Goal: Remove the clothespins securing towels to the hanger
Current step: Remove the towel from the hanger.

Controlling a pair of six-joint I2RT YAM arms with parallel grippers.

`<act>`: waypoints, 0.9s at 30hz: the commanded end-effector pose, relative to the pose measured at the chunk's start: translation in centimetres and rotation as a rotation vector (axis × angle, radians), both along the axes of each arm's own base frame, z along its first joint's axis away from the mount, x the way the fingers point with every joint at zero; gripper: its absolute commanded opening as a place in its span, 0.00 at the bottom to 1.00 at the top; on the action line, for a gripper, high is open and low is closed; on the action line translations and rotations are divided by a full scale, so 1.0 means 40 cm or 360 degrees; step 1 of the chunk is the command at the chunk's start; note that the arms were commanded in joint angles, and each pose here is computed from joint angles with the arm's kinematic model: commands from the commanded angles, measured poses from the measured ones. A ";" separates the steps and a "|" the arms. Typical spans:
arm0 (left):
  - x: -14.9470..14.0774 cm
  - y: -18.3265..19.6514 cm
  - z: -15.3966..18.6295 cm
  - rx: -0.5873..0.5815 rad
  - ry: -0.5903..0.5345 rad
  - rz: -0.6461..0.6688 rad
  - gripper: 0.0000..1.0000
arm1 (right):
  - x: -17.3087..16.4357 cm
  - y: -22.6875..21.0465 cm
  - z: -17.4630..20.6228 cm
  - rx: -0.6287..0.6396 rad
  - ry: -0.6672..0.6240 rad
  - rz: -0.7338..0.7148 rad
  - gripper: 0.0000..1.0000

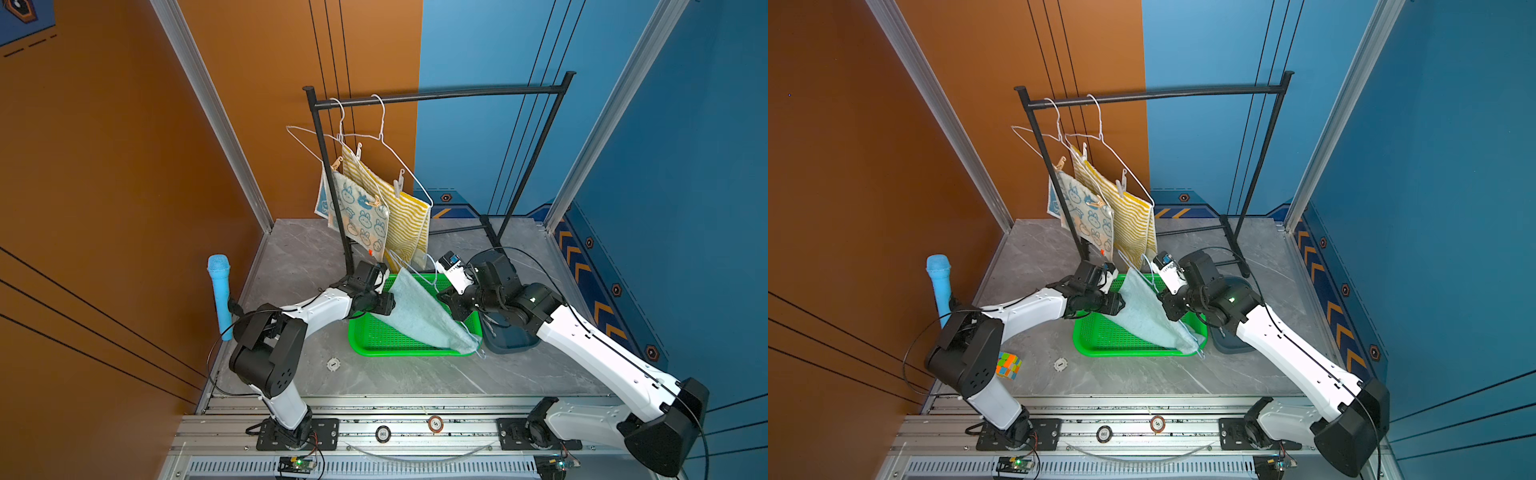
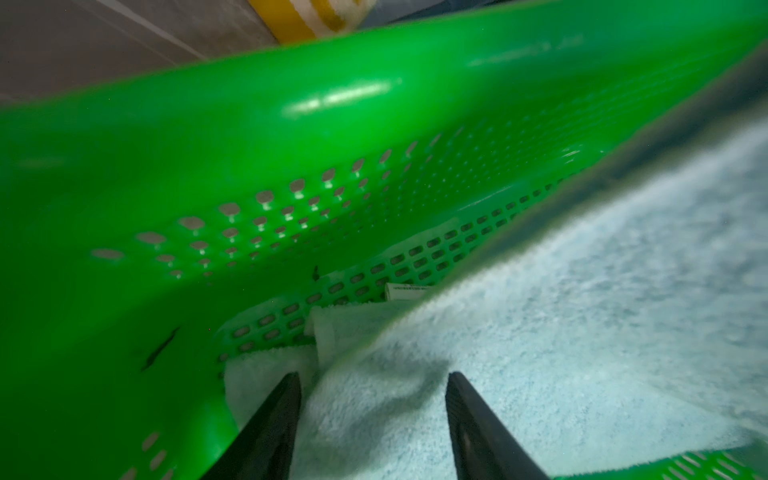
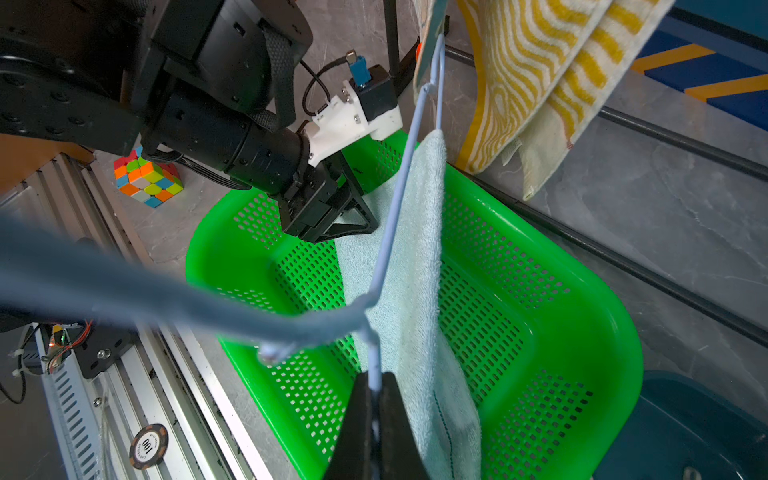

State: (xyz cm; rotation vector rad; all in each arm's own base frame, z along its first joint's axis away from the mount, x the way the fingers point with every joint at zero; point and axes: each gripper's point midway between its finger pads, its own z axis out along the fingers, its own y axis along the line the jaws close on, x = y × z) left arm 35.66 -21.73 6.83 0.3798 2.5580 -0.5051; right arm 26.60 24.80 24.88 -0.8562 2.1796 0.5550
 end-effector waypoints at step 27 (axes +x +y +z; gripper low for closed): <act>0.034 -0.056 0.074 -0.0085 -0.0148 -0.0152 0.00 | 0.023 -0.007 0.023 0.0038 -0.0057 -0.0062 0.00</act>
